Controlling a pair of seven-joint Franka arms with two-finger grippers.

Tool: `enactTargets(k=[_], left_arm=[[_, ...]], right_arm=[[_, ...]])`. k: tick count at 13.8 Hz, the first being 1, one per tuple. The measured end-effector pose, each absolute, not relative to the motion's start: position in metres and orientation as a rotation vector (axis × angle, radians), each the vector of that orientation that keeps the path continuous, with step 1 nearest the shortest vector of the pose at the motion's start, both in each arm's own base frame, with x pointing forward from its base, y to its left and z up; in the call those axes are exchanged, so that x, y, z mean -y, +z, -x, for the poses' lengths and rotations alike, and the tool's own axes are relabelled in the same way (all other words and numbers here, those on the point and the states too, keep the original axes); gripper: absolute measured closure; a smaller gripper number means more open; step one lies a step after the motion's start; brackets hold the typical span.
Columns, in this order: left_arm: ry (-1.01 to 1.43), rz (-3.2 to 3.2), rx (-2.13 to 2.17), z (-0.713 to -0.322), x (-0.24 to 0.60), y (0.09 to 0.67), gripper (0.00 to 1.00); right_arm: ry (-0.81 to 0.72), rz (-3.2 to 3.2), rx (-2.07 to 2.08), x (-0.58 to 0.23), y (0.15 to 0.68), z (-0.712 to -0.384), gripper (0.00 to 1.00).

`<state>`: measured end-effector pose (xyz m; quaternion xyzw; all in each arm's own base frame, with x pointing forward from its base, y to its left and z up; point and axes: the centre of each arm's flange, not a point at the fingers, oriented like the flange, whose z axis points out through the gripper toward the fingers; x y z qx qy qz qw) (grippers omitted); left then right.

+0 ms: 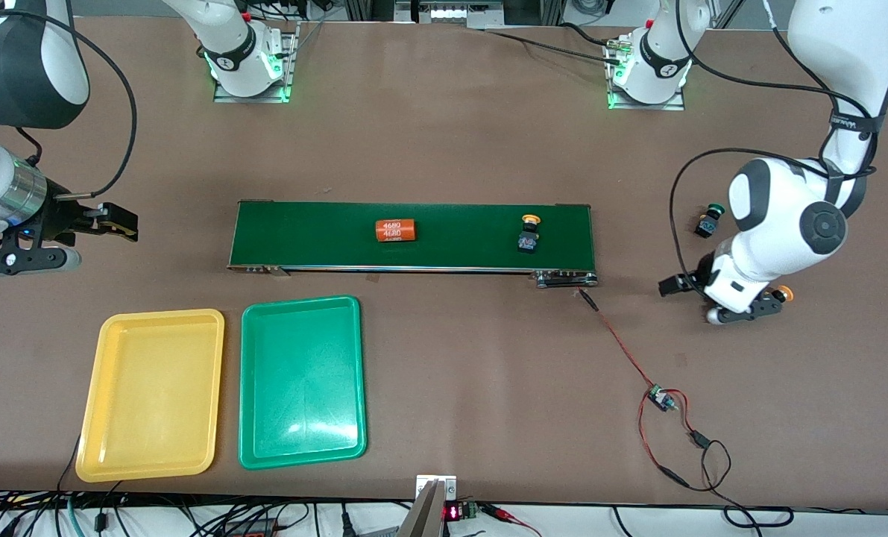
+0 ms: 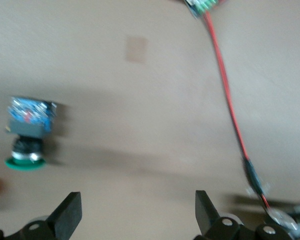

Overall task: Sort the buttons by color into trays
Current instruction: 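Release the button and return the left gripper to the buttons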

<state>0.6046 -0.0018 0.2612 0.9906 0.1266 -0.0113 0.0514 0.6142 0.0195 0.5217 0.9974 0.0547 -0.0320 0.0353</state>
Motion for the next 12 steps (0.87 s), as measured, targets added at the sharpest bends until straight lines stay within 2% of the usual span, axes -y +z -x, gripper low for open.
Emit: enactTargets(k=[5, 12], left_arm=[[0.0, -3.046, -0.472, -0.612, -0.081, 0.233, 0.0], [0.006, -3.081, -0.348, -0.616, -0.089, 0.205, 0.0]], right_arm=[[-0.088, -3.065, -0.16, -0.017, 0.525, -0.614, 0.0], [-0.077, -3.065, -0.146, -0.011, 0.529, -0.615, 0.0]])
